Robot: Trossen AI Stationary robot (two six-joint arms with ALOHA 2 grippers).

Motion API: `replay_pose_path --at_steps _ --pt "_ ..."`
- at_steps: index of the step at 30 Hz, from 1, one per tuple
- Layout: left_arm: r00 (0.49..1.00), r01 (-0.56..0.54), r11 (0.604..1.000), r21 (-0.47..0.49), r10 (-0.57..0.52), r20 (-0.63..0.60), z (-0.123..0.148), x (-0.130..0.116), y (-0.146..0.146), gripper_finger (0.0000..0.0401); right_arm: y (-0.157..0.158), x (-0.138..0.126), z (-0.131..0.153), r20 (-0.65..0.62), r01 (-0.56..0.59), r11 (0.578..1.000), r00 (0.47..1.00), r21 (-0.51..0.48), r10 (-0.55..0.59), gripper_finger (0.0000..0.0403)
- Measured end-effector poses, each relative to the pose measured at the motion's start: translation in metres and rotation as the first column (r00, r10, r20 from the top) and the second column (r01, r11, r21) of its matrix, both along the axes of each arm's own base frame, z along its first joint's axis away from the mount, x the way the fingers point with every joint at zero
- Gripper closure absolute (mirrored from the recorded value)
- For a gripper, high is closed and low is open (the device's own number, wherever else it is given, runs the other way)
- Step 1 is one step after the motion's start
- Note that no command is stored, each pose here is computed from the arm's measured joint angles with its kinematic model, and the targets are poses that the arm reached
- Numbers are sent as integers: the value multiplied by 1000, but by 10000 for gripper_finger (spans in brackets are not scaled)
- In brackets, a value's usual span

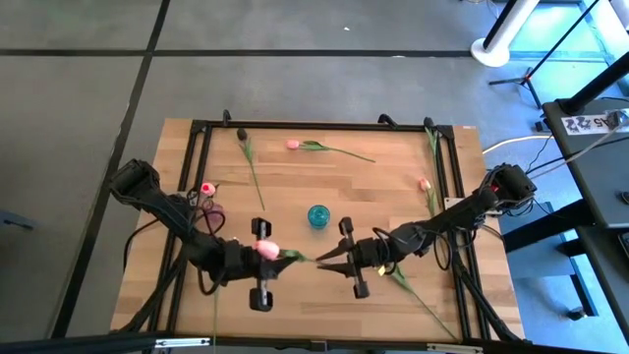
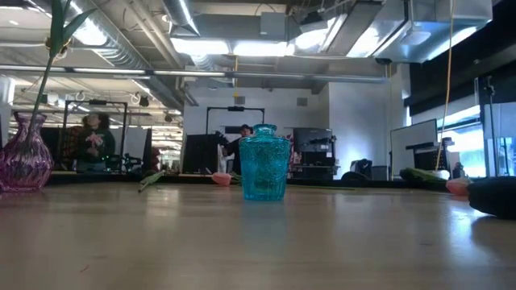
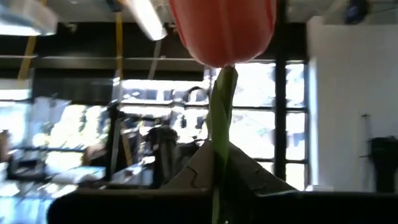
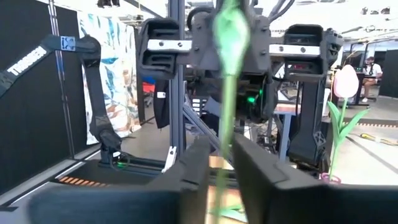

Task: Sort flowers into vase by color
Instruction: Put the bottom pink tulip into the purple vase

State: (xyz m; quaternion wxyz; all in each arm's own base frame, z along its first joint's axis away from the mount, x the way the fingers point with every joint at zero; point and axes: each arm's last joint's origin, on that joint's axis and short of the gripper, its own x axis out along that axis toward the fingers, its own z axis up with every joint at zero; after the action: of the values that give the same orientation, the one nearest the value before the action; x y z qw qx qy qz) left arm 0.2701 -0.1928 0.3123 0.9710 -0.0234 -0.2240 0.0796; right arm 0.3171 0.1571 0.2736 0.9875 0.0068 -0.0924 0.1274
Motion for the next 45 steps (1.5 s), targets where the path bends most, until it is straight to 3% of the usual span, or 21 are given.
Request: replay_pose_path --at_steps 7,13,15,17,21,25,28,32,40,45 --pt "988 -100 995 2 99 -121 9 -27 -16 392 -2 -6 11 28 -7 1000 1000 10 6 202" --pt "952 -103 993 51 114 -284 22 -75 -36 393 8 -13 11 -5 -59 998 998 -14 59 161" --pt "945 -46 998 53 60 -322 23 -90 -41 393 9 -12 8 -32 -57 998 998 -27 56 159" --pt "937 81 995 52 -58 -345 20 -101 -48 393 10 -13 4 -74 -44 998 996 -41 41 158" --pt "859 389 921 20 -355 -369 8 -90 -54 393 11 -13 3 -85 -28 998 996 -47 24 158" --pt "798 496 868 -9 -461 -388 -2 -54 -39 394 10 -13 2 -86 -26 998 996 -50 22 158" --pt "761 531 848 -9 -481 -436 1 -47 -22 394 10 -13 2 -88 -23 998 996 -53 18 158" --pt "733 514 855 -70 -481 -481 27 -78 7 394 11 -13 -1 -121 -28 997 993 -69 19 158" --pt "756 336 937 -94 -328 -567 49 -152 61 394 10 -13 -9 -188 35 994 981 -108 -55 158" --pt "763 381 921 -88 -367 -532 61 -183 90 394 7 -12 -9 -177 137 981 971 -136 -160 158"
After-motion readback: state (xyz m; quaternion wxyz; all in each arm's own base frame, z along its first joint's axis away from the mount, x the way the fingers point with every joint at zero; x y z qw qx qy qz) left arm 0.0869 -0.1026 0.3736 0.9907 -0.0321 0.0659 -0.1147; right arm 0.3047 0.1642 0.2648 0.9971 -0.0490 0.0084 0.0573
